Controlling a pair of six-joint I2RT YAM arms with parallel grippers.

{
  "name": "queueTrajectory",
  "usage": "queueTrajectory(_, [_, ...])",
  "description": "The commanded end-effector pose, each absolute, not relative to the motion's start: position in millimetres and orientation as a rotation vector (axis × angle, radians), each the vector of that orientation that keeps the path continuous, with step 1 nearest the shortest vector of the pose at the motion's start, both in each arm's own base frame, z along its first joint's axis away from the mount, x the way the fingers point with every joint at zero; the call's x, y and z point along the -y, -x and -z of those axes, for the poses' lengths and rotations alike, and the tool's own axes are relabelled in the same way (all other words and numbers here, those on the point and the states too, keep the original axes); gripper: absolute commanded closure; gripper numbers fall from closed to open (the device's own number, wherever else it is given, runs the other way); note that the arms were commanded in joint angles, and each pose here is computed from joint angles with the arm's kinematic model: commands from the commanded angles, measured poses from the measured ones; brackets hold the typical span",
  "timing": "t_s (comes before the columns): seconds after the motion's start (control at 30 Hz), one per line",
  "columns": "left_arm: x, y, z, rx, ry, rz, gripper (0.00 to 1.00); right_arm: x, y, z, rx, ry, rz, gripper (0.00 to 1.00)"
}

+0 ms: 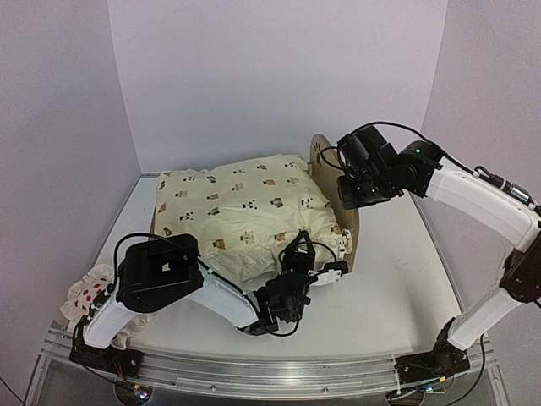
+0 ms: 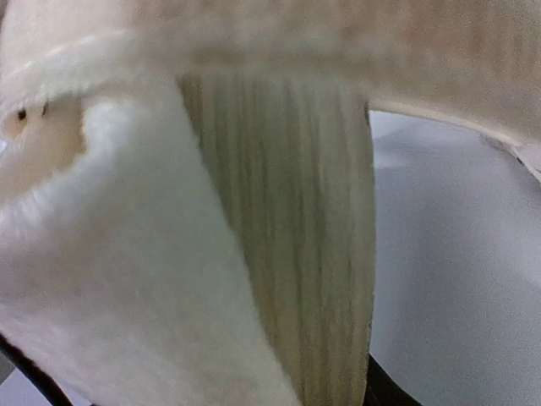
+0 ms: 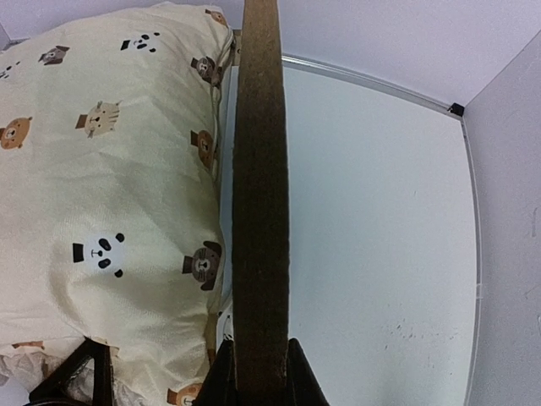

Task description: Set up the pet bed

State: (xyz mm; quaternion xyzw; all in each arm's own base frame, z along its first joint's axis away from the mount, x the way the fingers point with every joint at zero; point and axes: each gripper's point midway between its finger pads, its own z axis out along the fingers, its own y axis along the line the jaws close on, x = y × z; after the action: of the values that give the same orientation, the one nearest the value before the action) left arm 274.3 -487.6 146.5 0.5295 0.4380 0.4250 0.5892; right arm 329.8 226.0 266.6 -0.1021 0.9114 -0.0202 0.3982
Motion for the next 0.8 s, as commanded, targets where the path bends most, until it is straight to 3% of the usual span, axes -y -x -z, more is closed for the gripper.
queueTrajectory(0.0, [474, -279, -202, -0.995, -1.026, -1.012, 0.57, -217, -322, -315, -2.181, 0.273, 0.018, 1.00])
queueTrajectory(0.13, [477, -281, -200, -1.042, -1.066, -0.968, 0.64, -216, -323, -313, -2.182, 0.281, 0.032, 1.00])
queueTrajectory(0.2, [480, -282, -196, -1.086, -1.094, -0.919, 0.65, -216, -323, -313, -2.179, 0.285, 0.037, 0.95])
queueTrajectory(0.37, [484, -282, -190, -1.174, -1.160, -0.839, 0.66, -211, -318, -309, -2.183, 0.312, 0.054, 0.69])
queueTrajectory(0.5, [484, -282, -195, -1.195, -1.151, -0.807, 0.66, -197, -308, -299, -2.184, 0.311, 0.071, 0.57])
queueTrajectory(0.77, [486, -287, -203, -1.228, -1.135, -0.772, 0.65, -172, -271, -282, -2.182, 0.307, -0.049, 0.48])
